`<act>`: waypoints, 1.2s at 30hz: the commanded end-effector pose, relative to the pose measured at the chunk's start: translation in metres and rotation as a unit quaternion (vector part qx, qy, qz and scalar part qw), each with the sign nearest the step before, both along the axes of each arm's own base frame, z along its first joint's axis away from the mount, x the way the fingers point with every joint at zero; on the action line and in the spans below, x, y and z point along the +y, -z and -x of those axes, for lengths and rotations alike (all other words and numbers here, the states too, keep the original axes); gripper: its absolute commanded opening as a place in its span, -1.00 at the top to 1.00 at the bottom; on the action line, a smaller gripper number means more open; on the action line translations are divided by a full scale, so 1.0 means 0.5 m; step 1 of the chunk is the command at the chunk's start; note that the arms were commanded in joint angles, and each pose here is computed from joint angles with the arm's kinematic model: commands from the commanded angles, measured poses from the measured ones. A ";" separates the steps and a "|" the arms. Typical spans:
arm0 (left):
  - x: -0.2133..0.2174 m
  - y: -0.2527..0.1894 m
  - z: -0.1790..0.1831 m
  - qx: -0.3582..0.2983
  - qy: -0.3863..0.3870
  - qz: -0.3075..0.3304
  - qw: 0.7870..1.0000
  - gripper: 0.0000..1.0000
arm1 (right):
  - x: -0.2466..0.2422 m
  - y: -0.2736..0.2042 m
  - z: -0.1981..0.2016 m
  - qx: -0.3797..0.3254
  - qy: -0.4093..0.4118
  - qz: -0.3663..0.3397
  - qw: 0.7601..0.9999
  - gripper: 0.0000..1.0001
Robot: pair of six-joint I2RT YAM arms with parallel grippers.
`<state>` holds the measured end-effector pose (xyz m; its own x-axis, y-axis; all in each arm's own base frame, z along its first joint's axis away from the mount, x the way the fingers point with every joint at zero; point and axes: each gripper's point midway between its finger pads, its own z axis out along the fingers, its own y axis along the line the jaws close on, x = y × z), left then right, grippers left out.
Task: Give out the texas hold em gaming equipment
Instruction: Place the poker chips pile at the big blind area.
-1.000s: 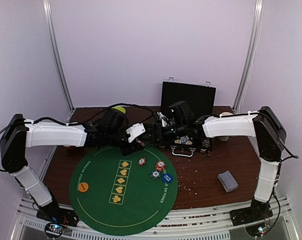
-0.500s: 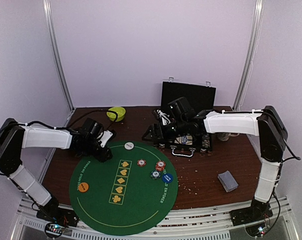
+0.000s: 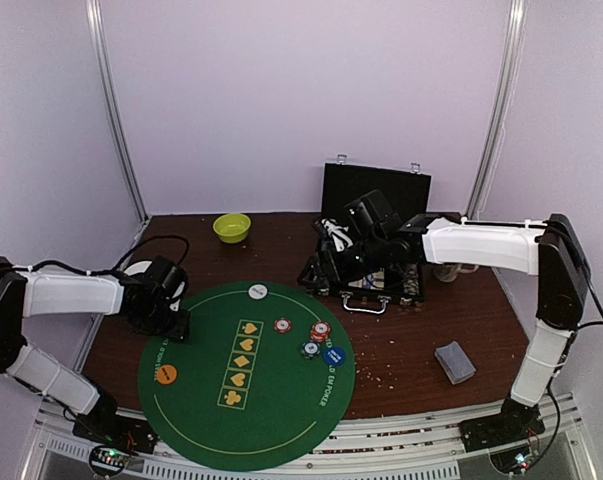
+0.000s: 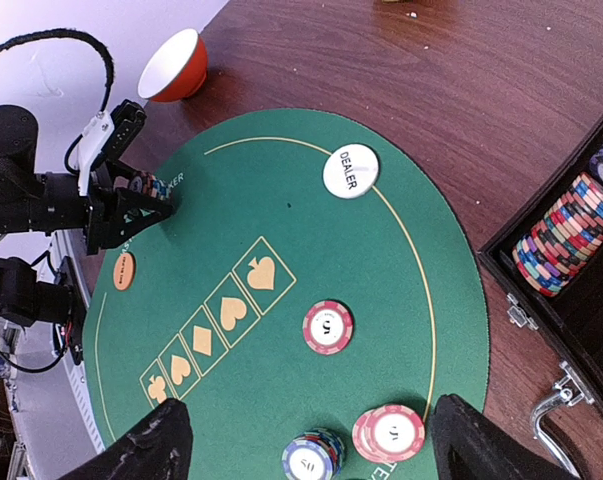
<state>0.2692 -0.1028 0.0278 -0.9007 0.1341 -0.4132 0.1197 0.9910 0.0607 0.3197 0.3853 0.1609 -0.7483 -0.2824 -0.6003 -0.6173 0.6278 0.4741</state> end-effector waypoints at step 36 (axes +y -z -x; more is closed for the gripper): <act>0.049 0.072 0.021 0.077 -0.027 -0.013 0.997 0.38 | -0.017 -0.028 0.030 -0.020 -0.017 -0.006 1.000 -0.69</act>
